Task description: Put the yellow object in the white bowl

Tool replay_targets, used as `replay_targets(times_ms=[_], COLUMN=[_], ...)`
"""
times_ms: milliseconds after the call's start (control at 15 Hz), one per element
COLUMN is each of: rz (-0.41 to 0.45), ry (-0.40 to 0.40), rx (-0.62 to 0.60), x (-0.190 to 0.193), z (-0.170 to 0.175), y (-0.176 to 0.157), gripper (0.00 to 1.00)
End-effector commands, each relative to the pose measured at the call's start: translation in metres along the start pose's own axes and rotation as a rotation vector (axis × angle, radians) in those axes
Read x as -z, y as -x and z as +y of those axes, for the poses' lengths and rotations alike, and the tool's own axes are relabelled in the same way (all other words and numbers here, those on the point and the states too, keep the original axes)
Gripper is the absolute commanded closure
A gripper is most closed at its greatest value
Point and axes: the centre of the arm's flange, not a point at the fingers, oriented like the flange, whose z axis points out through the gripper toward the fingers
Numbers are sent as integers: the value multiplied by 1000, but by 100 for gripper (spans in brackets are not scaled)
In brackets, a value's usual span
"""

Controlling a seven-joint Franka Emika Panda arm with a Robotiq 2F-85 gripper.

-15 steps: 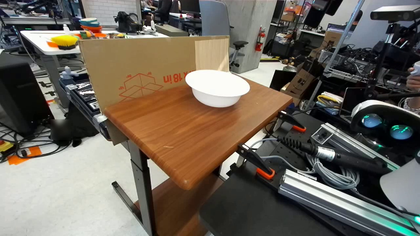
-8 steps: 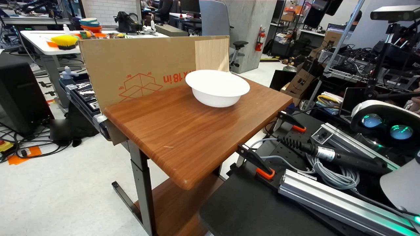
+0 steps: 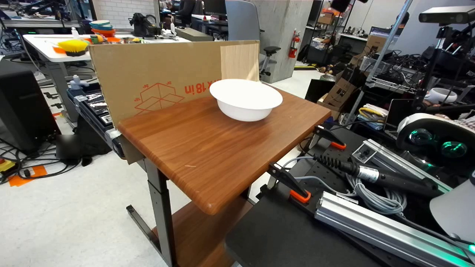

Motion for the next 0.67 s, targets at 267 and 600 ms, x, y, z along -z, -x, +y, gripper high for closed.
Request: replay_targets(times_ms=[267,600], rz=[-19,-183], ry=[-88,-143], rx=[-225,-391], x=[-76,-150], z=[93,135], y=[-111,-154], gripper=[0,0])
